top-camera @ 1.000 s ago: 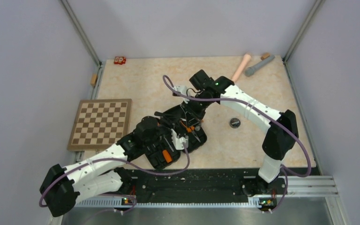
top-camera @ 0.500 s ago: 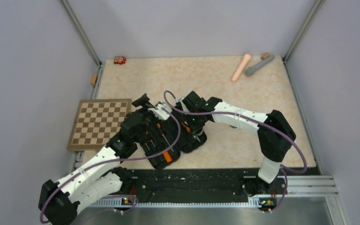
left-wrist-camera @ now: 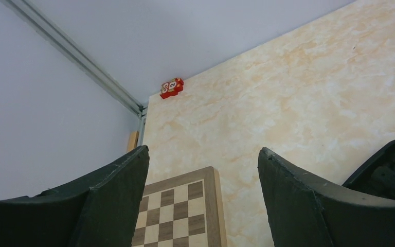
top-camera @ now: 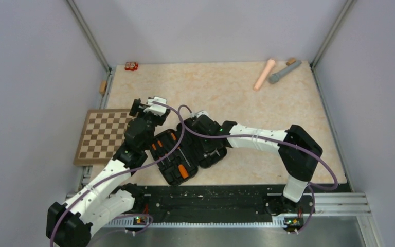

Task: Pack the tool kit
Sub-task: Place the hammer in the toolbox.

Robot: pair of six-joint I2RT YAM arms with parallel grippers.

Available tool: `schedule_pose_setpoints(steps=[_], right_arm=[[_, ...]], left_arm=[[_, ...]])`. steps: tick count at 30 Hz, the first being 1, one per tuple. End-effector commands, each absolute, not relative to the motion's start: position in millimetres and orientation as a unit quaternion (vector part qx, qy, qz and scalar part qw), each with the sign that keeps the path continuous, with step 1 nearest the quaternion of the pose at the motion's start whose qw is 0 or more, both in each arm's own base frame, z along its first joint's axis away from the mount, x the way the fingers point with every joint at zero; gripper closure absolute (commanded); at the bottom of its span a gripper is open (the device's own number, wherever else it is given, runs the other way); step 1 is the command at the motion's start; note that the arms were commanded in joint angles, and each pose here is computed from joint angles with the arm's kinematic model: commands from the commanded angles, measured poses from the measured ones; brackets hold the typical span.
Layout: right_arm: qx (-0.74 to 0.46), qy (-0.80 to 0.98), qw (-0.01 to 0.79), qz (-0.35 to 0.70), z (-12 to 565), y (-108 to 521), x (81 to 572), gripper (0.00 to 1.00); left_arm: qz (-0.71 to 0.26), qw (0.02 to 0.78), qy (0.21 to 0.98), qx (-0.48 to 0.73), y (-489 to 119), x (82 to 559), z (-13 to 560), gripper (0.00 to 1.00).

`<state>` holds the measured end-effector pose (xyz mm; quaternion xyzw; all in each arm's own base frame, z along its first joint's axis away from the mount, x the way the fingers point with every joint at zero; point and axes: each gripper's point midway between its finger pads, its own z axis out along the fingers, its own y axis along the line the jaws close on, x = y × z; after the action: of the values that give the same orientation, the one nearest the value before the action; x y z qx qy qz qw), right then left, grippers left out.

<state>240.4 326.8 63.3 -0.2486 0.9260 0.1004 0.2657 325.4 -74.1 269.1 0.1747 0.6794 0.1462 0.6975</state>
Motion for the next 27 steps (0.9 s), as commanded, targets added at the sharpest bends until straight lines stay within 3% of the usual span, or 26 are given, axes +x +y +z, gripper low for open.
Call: schedule_pose_setpoints(steps=[1, 8, 19, 23, 27], right_arm=[[-0.225, 0.911, 0.317, 0.139, 96.9, 347.7, 236.9, 1.00], [-0.218, 0.917, 0.305, 0.139, 81.3, 344.6, 221.7, 0.97], [-0.218, 0.916, 0.309, 0.133, 72.5, 340.1, 220.2, 0.65], [-0.215, 0.915, 0.314, 0.132, 76.4, 338.3, 221.0, 0.65], [-0.213, 0.914, 0.321, 0.128, 81.2, 335.9, 223.0, 0.72]], left_arm=[[0.141, 0.730, 0.654, 0.138, -68.8, 323.4, 294.5, 0.19], [0.142, 0.730, 0.653, 0.146, -69.8, 322.7, 293.1, 0.20], [0.137, 0.733, 0.648, 0.156, -72.7, 321.2, 293.0, 0.21], [0.134, 0.733, 0.647, 0.161, -74.6, 321.3, 292.2, 0.22], [0.132, 0.733, 0.647, 0.164, -75.8, 321.1, 291.9, 0.22]])
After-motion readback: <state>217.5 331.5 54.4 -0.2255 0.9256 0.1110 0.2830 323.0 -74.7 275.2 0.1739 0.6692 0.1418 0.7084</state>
